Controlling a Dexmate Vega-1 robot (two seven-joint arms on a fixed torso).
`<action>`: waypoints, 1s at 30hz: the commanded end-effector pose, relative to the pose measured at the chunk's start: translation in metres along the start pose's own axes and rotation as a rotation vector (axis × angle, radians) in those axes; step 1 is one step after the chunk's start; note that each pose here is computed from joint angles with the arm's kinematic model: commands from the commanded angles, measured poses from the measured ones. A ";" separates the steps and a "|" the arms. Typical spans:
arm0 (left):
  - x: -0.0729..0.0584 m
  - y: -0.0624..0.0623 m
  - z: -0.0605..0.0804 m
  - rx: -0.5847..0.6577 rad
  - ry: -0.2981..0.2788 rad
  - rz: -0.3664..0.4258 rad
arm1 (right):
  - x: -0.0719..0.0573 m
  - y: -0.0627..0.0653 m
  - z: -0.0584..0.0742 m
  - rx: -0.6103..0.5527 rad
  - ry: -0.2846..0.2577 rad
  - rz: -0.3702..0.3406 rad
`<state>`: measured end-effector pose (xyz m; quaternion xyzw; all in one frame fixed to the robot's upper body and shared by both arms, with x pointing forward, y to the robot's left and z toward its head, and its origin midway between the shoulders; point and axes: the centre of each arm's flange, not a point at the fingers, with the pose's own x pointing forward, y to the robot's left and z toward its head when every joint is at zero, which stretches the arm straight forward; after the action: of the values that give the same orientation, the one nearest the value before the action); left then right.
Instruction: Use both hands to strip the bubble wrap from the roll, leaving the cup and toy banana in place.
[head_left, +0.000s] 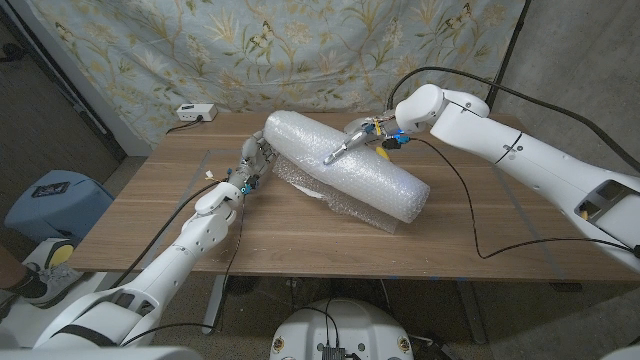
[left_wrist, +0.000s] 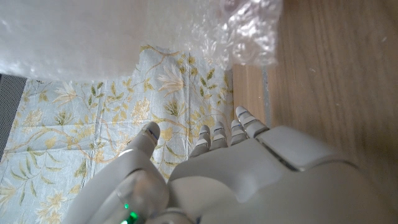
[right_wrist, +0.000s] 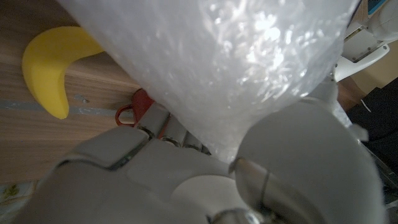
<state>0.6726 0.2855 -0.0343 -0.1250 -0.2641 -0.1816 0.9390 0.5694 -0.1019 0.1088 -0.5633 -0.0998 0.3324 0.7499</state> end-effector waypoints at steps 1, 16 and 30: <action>0.001 -0.015 0.000 -0.029 -0.001 -0.047 | -0.011 -0.004 -0.004 0.036 -0.018 -0.063; 0.009 -0.035 -0.004 -0.061 0.014 -0.111 | -0.028 -0.009 -0.011 0.085 -0.043 -0.142; 0.012 -0.043 -0.005 -0.103 0.038 -0.144 | -0.031 -0.010 -0.013 0.136 -0.062 -0.201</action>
<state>0.6681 0.2502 -0.0269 -0.1370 -0.2577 -0.2439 0.9248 0.5577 -0.1273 0.1189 -0.5113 -0.1432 0.2928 0.7952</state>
